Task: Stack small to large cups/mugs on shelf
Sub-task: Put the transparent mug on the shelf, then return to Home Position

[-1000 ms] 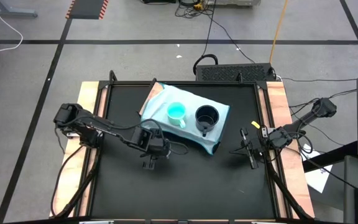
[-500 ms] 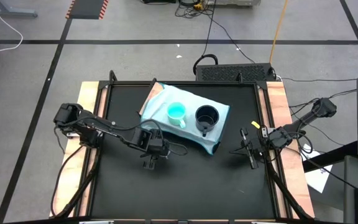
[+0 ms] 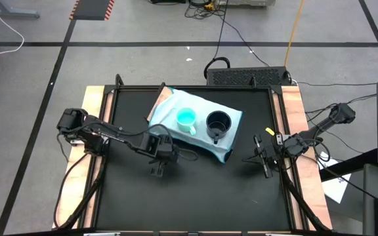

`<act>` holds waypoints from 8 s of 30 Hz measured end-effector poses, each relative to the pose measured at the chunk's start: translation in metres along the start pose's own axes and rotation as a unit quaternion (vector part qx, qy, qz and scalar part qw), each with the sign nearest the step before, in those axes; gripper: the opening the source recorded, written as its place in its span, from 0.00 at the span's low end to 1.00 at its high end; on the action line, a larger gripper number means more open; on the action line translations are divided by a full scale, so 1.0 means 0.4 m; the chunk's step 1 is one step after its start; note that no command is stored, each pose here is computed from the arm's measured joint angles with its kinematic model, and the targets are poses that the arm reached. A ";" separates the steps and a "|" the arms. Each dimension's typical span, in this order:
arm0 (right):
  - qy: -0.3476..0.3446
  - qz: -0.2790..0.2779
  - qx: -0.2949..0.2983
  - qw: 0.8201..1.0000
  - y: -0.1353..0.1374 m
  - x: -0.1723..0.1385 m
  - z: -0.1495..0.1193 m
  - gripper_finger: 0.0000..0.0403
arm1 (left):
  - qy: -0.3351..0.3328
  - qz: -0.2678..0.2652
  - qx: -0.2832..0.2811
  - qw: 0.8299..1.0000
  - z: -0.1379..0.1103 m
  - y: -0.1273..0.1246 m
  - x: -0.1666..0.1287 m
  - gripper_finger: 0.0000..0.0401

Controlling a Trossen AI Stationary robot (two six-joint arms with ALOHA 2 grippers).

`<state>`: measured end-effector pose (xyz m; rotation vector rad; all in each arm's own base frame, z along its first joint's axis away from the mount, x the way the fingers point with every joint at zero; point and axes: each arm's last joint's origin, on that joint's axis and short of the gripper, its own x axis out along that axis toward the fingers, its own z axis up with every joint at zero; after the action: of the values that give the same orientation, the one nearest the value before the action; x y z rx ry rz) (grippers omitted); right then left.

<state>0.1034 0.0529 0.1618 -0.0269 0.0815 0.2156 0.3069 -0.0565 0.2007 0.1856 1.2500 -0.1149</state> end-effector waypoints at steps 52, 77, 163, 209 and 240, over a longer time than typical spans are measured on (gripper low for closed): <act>-0.008 0.000 0.002 1.000 0.000 0.000 0.004 0.00 | -0.095 -0.005 0.134 0.986 -0.027 0.011 -0.462 0.00; -0.014 0.000 0.002 1.000 0.000 0.000 0.007 0.00 | -0.032 0.020 0.103 0.994 -0.062 0.183 -0.438 0.00; 0.010 -0.001 -0.013 1.000 0.001 0.005 -0.005 0.00 | 0.002 -0.019 0.068 0.998 -0.039 0.413 -0.332 0.07; 0.011 0.000 -0.015 1.000 0.001 0.004 -0.005 0.00 | -0.025 -0.028 0.024 0.999 -0.051 0.435 -0.346 0.31; 0.010 0.000 -0.006 1.000 0.001 0.004 -0.005 0.00 | -0.150 0.005 0.059 0.987 -0.111 0.329 -0.536 0.29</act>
<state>0.1049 0.0537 0.1597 -0.0410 0.0999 0.2152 0.2234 0.0782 0.4010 0.2676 0.9434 -0.2012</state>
